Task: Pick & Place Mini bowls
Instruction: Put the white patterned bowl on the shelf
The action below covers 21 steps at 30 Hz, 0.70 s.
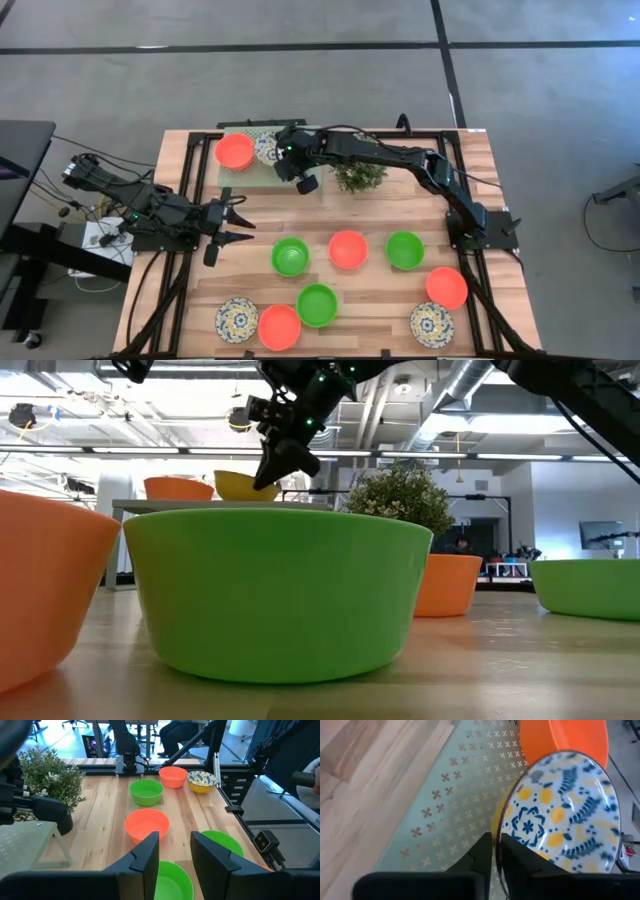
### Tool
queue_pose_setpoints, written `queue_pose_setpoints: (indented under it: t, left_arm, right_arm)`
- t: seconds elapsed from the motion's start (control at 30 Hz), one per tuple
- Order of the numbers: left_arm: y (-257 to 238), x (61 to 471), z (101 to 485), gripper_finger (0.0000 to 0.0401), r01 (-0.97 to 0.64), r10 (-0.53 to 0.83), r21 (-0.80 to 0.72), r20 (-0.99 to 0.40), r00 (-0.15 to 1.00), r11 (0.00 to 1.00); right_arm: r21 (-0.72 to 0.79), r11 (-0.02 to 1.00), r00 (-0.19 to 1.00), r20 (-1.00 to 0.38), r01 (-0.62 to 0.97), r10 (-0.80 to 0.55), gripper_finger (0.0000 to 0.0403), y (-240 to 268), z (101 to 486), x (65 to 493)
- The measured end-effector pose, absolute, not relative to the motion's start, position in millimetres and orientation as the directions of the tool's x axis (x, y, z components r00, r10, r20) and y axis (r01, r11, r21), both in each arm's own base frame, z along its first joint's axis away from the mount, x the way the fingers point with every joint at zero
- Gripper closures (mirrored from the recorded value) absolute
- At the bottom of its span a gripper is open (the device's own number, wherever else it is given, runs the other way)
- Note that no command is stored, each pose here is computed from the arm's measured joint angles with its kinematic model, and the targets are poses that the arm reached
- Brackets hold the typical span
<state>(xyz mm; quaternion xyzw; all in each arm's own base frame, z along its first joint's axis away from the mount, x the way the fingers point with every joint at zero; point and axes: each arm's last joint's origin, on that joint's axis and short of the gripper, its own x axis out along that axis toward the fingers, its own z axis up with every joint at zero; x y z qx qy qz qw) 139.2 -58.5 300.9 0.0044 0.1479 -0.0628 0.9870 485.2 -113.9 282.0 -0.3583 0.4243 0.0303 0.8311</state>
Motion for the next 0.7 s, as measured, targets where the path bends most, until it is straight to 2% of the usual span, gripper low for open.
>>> queue_pose_setpoints:
  t: [0.17, 0.4, 0.6, 0.7]
  left_arm:
    - [-59, 139, 301, 0.0289, 0.125, -0.123, -0.01, -0.293, 0.948, 0.992]
    - [-59, 139, 301, 0.0289, 0.125, -0.123, -0.01, -0.292, 0.948, 0.992]
    - [-59, 139, 301, 0.0289, 0.125, -0.123, -0.01, -0.292, 0.948, 0.992]
    - [-59, 139, 301, 0.0289, 0.125, -0.123, -0.01, -0.293, 0.948, 0.992]
  right_arm:
    - [-0.572, 0.739, 0.637, -0.727, -0.354, -0.258, 0.0329, -113, 282, 486]
    - [-0.624, 0.71, 0.609, -0.714, -0.327, -0.347, 0.0288, -103, 282, 487]
    - [-0.635, 0.695, 0.611, -0.71, -0.338, -0.352, 0.0253, -89, 282, 490]
    - [-0.662, 0.675, 0.598, -0.698, -0.326, -0.395, 0.0238, -82, 283, 491]
